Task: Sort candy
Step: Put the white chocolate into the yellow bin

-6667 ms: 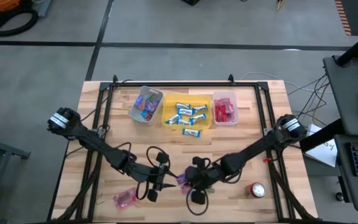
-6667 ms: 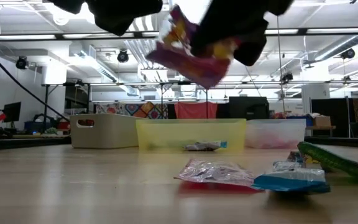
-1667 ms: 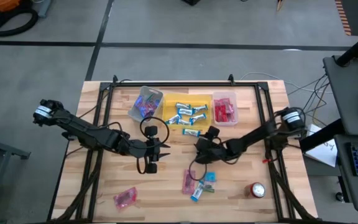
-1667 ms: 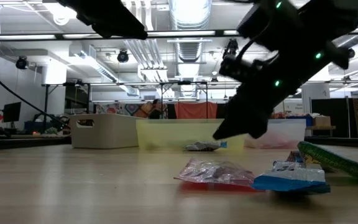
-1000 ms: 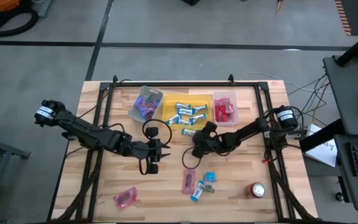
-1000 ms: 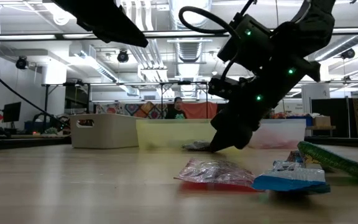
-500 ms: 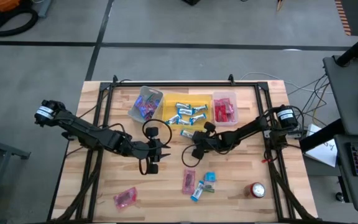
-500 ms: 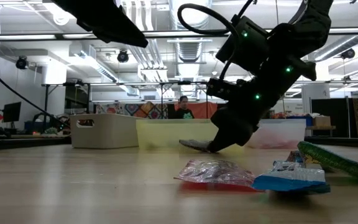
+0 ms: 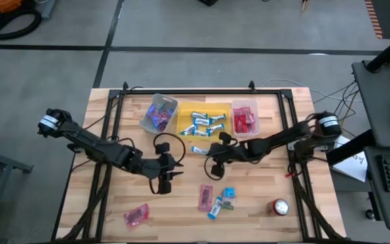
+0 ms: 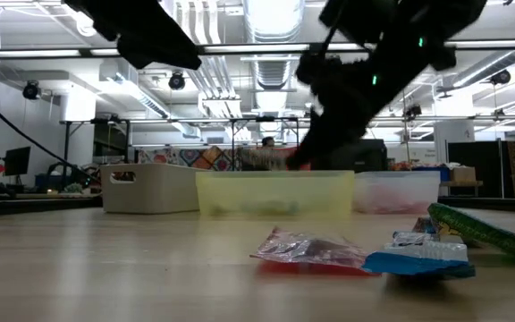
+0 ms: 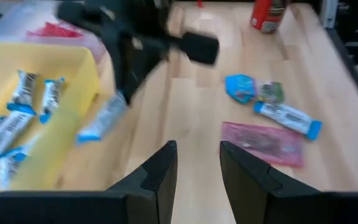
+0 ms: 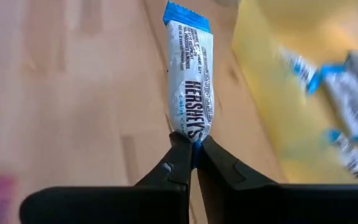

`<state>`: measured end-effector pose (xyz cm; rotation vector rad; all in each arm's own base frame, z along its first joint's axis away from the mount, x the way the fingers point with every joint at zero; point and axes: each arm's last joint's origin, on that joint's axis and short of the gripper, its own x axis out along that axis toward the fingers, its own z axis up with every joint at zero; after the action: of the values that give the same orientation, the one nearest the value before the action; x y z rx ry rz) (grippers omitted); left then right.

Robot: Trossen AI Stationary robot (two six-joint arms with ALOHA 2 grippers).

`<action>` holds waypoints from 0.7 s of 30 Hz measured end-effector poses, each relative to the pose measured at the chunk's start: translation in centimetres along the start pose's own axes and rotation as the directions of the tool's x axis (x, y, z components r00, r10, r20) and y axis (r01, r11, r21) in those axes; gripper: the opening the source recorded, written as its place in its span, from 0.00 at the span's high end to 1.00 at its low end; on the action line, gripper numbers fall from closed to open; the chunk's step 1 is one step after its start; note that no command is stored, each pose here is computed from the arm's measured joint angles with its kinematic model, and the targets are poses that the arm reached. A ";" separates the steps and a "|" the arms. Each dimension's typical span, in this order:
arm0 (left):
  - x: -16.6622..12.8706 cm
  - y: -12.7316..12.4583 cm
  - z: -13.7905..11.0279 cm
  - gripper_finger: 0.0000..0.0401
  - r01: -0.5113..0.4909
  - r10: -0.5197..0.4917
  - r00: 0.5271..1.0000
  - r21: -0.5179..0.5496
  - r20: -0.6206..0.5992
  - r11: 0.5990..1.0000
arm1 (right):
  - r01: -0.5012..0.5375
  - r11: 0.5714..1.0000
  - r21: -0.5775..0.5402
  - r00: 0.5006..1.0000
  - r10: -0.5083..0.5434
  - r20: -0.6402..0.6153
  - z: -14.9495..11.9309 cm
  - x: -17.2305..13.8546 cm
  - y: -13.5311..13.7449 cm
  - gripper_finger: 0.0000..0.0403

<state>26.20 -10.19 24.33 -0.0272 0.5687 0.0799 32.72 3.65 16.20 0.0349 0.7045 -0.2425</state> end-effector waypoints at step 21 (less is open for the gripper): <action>-3.9 -7.6 -4.6 0.74 0.157 -0.216 0.965 -0.330 -0.151 0.931 | 0.089 0.966 -0.244 0.989 -0.115 -0.093 8.0 -1.2 -11.0 0.97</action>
<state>21.12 -18.22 22.55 -0.4052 0.7329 -0.0195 34.36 -7.69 23.60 -0.2208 0.8396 -0.2545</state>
